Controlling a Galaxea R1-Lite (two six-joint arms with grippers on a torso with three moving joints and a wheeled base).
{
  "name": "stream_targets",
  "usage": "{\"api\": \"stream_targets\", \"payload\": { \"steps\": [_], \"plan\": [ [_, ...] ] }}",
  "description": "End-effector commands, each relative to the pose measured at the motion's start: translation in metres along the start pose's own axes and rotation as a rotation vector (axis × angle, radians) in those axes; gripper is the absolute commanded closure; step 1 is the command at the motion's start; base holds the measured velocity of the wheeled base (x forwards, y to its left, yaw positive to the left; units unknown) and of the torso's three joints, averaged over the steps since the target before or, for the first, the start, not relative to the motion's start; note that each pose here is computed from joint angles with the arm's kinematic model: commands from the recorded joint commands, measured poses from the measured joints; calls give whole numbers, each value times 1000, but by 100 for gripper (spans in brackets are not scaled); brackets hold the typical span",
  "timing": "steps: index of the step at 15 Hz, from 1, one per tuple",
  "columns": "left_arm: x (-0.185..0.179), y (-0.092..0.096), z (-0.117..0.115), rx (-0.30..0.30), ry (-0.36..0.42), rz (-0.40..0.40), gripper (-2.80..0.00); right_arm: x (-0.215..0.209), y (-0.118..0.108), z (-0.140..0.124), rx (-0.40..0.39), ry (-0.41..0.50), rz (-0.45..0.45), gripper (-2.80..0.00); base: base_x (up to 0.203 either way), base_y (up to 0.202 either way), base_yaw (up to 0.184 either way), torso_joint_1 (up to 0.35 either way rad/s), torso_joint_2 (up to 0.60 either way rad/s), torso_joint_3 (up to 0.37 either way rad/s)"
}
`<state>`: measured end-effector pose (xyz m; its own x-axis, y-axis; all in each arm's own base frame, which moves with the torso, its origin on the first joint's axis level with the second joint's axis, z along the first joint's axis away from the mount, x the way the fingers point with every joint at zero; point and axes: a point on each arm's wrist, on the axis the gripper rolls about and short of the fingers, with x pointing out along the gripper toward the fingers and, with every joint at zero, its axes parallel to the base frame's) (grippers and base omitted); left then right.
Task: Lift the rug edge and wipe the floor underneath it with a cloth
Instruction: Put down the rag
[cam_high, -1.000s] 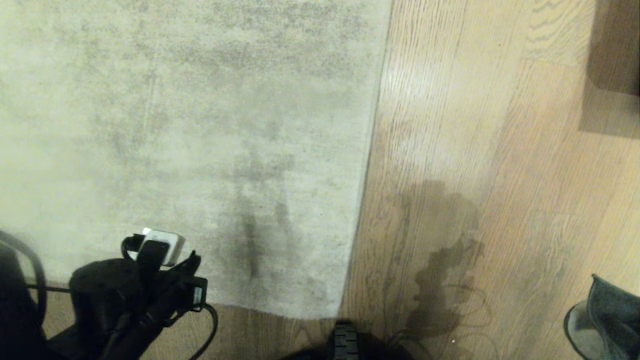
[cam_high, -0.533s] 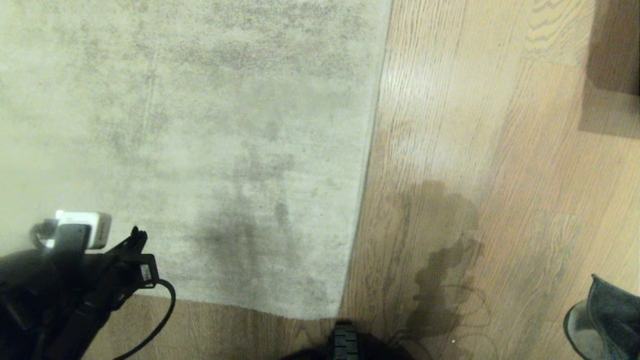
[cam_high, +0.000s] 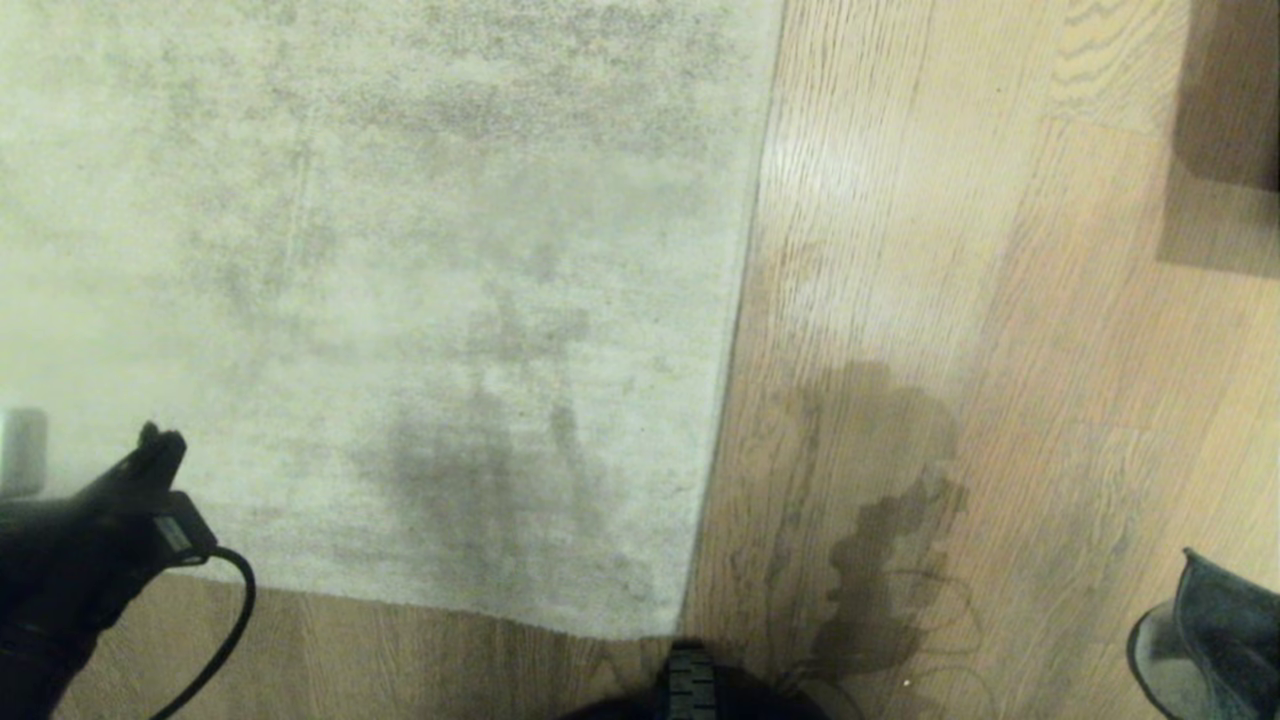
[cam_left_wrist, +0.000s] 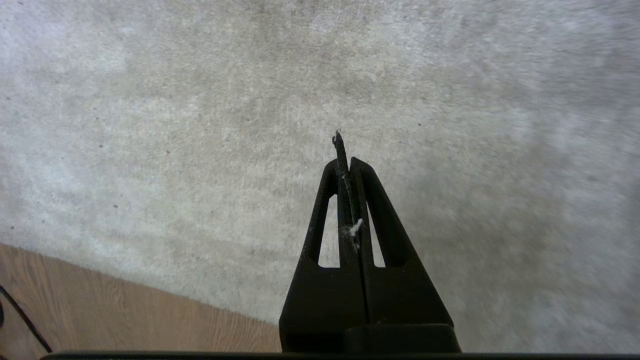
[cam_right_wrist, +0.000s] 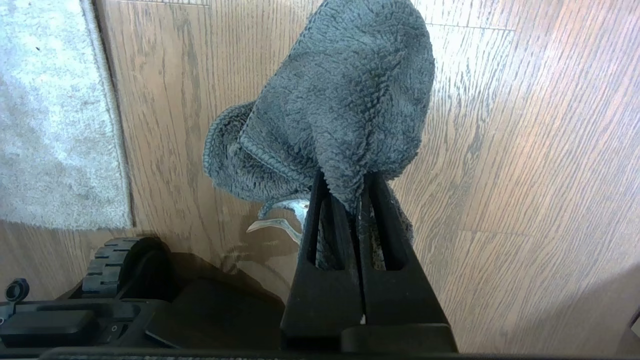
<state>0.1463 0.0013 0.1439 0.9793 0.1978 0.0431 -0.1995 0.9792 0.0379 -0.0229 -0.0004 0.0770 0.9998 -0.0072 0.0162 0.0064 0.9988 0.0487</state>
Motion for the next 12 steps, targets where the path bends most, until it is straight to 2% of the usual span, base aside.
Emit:
{"api": "stream_targets", "payload": {
  "steps": [1, 4, 6, 8, 10, 12],
  "plan": [
    [-33, 10, 14, -23, -63, -11, 0, 0, 0, 0, 1, 1, 0, 0, 0, 0, 0, 0, 0, 0],
    [-72, 17, 9, -32, -31, -45, 0, 0, 0, 0, 1, 1, 0, 0, 0, 0, 0, 0, 0, 0],
    [-100, 22, 0, -34, -11, -59, 0, 0, 0, 0, 1, 1, 0, 0, 0, 0, 0, 0, 0, 0],
    [-122, 26, -13, -29, 41, -81, 0, 0, 0, 0, 1, 1, 0, 0, 0, 0, 0, 0, 0, 0],
    [-138, 28, -26, -18, 102, -125, 0, 0, 0, 0, 1, 1, 0, 0, 0, 0, 0, 0, 0, 0],
    [-146, 29, -35, -13, 121, -153, 0, 0, 0, 0, 1, 1, 0, 0, 0, 0, 0, 0, 0, 0]
  ]
}}
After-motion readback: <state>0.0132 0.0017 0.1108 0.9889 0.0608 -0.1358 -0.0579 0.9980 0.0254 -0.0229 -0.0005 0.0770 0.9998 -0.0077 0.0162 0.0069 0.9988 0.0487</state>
